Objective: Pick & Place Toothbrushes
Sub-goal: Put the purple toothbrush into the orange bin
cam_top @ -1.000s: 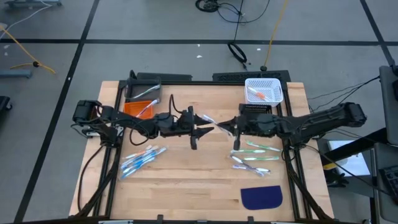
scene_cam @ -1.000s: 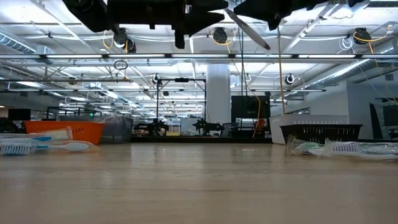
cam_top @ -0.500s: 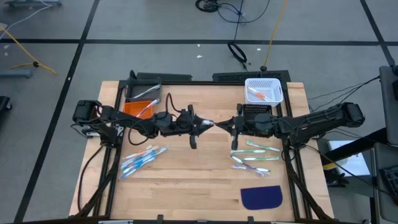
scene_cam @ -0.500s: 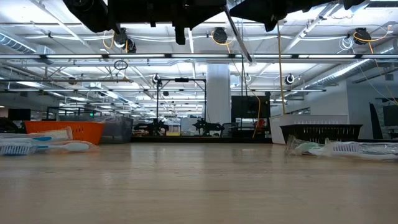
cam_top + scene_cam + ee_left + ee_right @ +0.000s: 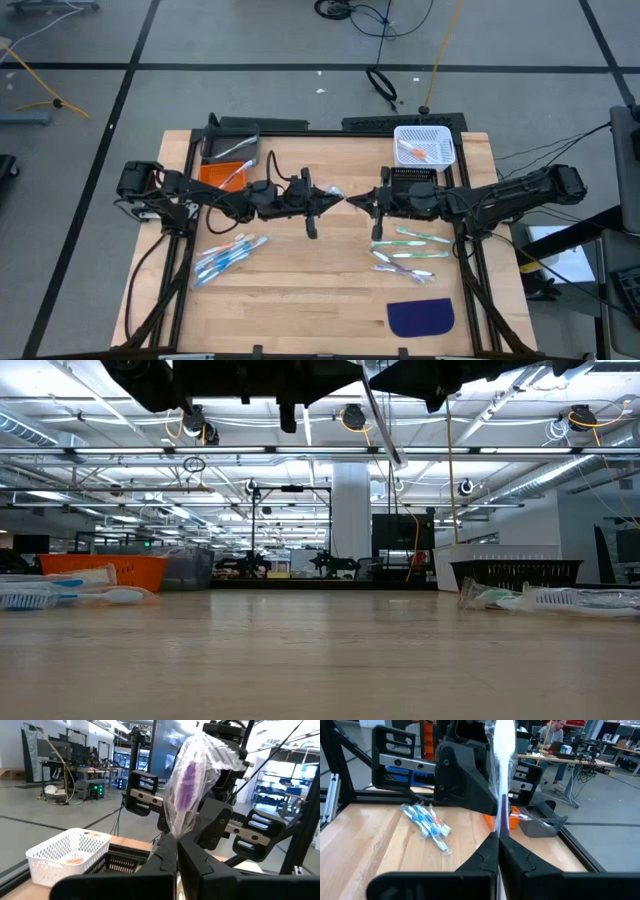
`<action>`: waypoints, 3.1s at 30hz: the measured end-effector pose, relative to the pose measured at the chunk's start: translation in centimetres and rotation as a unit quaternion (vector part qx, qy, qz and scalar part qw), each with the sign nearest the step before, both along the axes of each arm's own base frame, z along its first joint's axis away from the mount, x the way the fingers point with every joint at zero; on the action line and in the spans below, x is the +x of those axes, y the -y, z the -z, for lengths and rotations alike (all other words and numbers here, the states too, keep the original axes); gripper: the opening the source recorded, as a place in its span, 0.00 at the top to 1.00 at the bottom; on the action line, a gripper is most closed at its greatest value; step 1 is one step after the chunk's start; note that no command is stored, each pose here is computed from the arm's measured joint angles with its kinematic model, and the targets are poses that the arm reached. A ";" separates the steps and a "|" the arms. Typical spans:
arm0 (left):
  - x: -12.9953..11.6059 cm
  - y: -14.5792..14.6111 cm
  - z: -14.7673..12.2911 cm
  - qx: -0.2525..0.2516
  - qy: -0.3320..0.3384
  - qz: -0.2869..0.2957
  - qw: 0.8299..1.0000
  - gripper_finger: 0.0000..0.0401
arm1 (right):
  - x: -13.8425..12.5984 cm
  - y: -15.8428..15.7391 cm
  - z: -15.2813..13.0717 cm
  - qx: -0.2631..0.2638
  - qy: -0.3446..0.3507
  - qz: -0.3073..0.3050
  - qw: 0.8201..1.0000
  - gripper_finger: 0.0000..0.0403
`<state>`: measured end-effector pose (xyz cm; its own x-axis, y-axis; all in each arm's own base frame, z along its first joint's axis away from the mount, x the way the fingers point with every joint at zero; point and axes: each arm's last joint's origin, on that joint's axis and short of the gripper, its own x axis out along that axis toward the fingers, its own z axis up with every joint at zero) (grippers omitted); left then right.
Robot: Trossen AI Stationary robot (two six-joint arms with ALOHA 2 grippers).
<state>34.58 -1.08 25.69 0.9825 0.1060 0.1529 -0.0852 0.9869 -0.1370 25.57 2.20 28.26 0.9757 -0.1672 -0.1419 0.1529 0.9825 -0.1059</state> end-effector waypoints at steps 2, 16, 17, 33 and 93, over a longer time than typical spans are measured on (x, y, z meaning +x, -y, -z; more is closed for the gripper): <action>0.0 0.0 0.1 0.001 -0.003 -0.003 1.000 1.00 | 0.0 0.0 0.1 0.000 -0.005 0.000 1.000 1.00; -0.8 -0.3 -0.5 0.004 -0.044 -0.029 0.999 1.00 | -0.1 0.0 0.7 0.005 -0.036 0.003 0.999 0.74; -1.1 -0.3 -0.8 0.006 -0.055 -0.038 0.998 1.00 | -0.1 0.0 0.7 0.004 -0.036 0.003 0.999 0.72; -10.8 -1.5 -4.0 -0.022 -0.275 -0.190 0.942 1.00 | -0.2 0.0 1.0 0.003 -0.050 0.003 0.999 0.65; -18.0 -8.7 3.7 -0.090 -0.668 -0.387 0.629 0.99 | -0.6 0.1 2.5 0.005 -0.036 0.003 0.999 0.65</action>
